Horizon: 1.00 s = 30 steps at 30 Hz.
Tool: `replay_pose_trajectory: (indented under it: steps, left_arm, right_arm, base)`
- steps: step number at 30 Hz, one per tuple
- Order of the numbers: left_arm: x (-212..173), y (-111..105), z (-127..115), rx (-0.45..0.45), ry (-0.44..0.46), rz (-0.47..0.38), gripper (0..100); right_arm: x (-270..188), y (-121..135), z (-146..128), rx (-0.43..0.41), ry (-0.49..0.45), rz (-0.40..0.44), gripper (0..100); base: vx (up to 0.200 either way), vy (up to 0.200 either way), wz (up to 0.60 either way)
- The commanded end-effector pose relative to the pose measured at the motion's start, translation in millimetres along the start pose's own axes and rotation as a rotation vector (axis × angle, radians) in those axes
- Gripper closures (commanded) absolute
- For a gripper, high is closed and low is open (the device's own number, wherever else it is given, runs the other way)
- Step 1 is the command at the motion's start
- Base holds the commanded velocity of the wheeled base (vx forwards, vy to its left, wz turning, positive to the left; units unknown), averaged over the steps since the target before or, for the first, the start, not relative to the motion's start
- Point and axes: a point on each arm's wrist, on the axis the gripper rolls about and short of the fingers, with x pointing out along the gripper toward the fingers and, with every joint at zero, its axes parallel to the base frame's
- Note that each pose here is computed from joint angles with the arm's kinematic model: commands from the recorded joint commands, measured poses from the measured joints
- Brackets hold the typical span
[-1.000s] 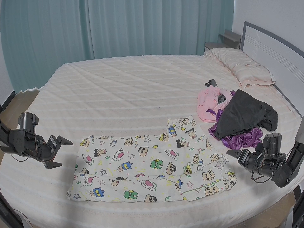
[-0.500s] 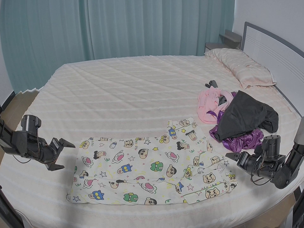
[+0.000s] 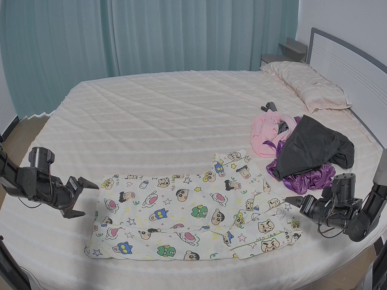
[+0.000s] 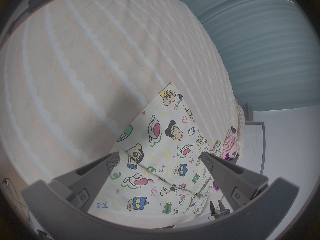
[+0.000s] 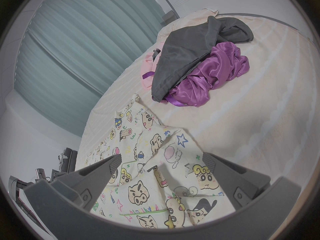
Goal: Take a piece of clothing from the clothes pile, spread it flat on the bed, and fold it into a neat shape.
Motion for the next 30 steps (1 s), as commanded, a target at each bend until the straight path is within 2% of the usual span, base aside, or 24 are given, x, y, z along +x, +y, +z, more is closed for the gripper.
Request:
replay_pose_trajectory:
  steps: [1,4,13,17,19,22,26,30]
  left_arm:
    - [1,1,1,-0.002,0.002,0.001,0]
    - [1,1,0,0.001,0.005,0.002,0]
    - [-2,0,-1,0.004,-0.007,0.005,0]
    - [-3,-8,6,0.036,-0.044,-0.017,0]
    - [0,-17,16,0.073,-0.089,-0.030,0]
    - [23,-31,24,0.137,-0.109,-0.012,0]
    - [61,-42,29,0.241,-0.098,0.024,0]
    - [101,-53,32,0.387,-0.074,0.030,0]
  right_arm:
    - [1,0,0,0.000,-0.001,0.001,0]
    - [0,0,0,0.000,-0.001,0.001,0]
    - [-1,1,1,-0.001,-0.006,0.005,0]
    - [-1,1,1,-0.001,-0.006,0.005,0]
    - [-1,1,0,-0.001,-0.002,0.004,0]
    - [-1,1,0,-0.001,-0.003,0.003,0]
    - [-1,0,0,-0.002,-0.001,0.001,0]
    - [-2,1,-3,-0.008,0.009,0.002,0]
  base:
    - [0.000,0.200,0.00]
    - [0.000,0.200,0.00]
    - [0.000,0.000,0.00]
    - [0.000,0.000,0.00]
    - [0.000,0.000,0.00]
    - [0.000,0.000,0.00]
    - [0.000,0.000,0.00]
    - [0.000,0.000,0.00]
